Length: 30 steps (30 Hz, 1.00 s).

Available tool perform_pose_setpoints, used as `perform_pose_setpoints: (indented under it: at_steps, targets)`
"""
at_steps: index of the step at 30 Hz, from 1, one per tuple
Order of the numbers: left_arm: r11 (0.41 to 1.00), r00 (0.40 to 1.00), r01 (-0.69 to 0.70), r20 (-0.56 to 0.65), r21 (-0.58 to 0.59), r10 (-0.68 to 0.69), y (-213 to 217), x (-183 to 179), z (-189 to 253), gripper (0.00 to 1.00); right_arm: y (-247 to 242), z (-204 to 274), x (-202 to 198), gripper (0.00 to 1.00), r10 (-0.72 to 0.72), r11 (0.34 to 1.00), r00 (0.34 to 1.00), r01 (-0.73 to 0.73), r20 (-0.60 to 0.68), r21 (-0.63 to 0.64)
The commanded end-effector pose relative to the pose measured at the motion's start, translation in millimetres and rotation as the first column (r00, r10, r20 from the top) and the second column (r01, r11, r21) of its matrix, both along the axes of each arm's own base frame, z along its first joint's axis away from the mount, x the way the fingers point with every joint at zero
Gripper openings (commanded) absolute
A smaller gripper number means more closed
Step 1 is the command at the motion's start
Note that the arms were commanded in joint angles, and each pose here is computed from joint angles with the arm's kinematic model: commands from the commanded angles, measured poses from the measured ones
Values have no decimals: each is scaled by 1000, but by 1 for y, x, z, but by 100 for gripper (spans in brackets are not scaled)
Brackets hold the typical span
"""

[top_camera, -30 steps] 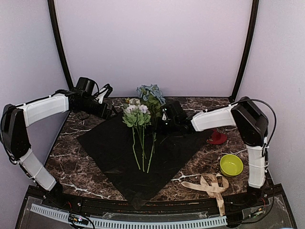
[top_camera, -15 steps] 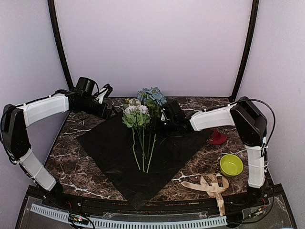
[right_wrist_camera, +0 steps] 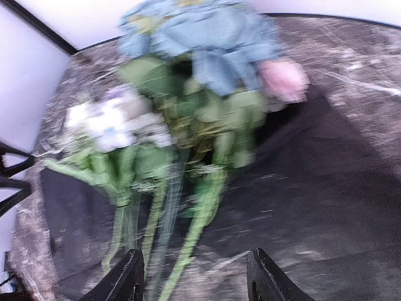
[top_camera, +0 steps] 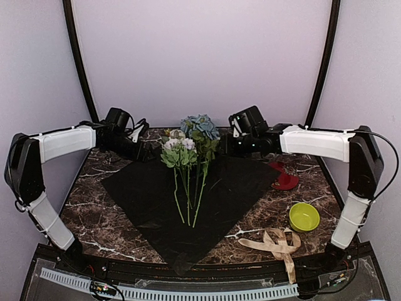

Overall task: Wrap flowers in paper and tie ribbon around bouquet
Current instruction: Move the flattened wrapping paper to the center of the board.

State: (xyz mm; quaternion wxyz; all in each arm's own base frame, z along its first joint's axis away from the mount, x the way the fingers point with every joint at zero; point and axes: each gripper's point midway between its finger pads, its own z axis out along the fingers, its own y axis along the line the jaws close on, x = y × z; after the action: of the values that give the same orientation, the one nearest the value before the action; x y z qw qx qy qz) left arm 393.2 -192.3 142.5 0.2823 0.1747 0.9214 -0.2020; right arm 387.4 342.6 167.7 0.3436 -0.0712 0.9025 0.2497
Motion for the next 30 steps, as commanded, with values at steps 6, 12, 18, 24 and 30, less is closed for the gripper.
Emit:
perform_pose_setpoints:
  at_steps: [6, 12, 18, 24, 30]
  targets:
    - [991, 971, -137, -197, 11, 136, 10, -26, -70, 74, -77, -104, 9, 53, -33, 914, 990, -26, -139, -404]
    - [983, 958, -179, -223, 23, 180, 12, -21, -99, 73, -90, -141, 23, 50, -73, 906, 980, -13, -186, -423]
    - [979, 943, -196, -265, 57, 204, 13, -17, -129, 72, -105, -154, 37, 49, -118, 933, 969, 33, -217, -359]
    - [971, 945, -228, -222, 78, 240, 21, 11, -132, 73, -129, -161, 65, 47, -167, 941, 963, 92, -209, -327]
    - [974, 967, -217, -120, 58, 223, 20, 29, -104, 72, -139, -154, 96, 45, -171, 931, 969, 100, -177, -352]
